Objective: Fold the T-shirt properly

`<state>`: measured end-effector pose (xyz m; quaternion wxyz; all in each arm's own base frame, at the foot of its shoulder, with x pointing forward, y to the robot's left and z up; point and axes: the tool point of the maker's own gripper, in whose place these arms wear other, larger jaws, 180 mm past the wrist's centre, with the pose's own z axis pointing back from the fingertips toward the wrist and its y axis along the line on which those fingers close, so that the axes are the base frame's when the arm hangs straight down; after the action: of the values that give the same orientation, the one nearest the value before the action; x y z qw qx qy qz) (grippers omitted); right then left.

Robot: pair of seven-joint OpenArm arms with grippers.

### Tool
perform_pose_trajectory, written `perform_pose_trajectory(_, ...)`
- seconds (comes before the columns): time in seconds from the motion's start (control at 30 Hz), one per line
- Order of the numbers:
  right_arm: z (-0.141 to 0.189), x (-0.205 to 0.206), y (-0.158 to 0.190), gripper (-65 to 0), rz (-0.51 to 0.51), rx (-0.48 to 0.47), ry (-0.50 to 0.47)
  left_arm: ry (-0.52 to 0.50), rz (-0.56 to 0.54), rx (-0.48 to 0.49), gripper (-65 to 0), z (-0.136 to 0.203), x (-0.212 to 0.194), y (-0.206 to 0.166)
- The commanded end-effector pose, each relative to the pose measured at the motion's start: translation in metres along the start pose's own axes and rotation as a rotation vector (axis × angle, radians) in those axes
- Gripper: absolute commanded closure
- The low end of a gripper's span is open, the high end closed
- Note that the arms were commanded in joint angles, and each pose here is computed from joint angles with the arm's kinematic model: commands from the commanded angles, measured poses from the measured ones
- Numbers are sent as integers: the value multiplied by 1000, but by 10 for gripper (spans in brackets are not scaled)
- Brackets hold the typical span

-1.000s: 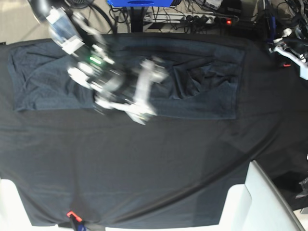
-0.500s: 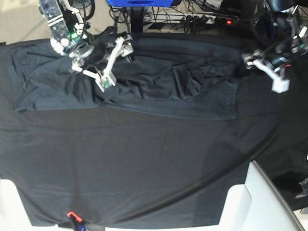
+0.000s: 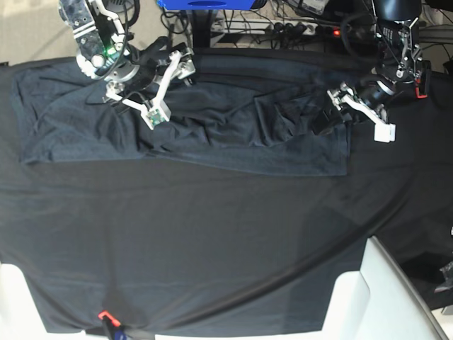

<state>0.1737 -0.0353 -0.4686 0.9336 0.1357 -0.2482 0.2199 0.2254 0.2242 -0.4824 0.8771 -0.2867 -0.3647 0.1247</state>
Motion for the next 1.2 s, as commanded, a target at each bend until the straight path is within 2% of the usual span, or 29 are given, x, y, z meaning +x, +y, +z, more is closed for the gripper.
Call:
perform_pose_trajectory(0.0, 2, 11, 1, -591, 3, 6, -41, 185, -15, 60, -443, 5, -43, 12)
perform_pose_trajectory(0.07, 2, 11, 1, -591, 3, 6, -41, 181, -21, 60, -331, 5, -40, 12)
perform_pose_trajectory(0.2, 3, 12, 0, -591, 2, 5, -41, 156, -33, 67, -2, 5, -26, 15)
perform_pose_trajectory(0.4, 5, 7, 2, -591, -5, 6, -36, 68, -84, 138, 0, 25, 30, 44)
perform_pose_trajectory(0.53, 10, 15, 9, -591, -4, 18, -95, 62, -148, 184, 0, 43, 58, 61)
perform_pose_trajectory(0.7, 21, 33, 15, -593, -3, 26, -189, 71, -183, 218, 0, 58, 70, 73)
perform_pose_trajectory(0.8, 23, 37, 12, -593, -4, 18, -200, 72, -215, 212, 0, 62, 72, 68)
perform_pose_trajectory(0.97, 22, 38, 12, -593, -4, 17, -199, 47, -370, 108, 0, 62, 68, 8)
perform_pose_trajectory(1.03, 22, 37, 11, -593, -4, 17, -196, 19, -405, 136, 0, 61, 72, -13)
perform_pose_trajectory(1.17, 22, 37, 11, -593, -5, 16, -198, 15, -518, 133, 0, 43, 57, -70)
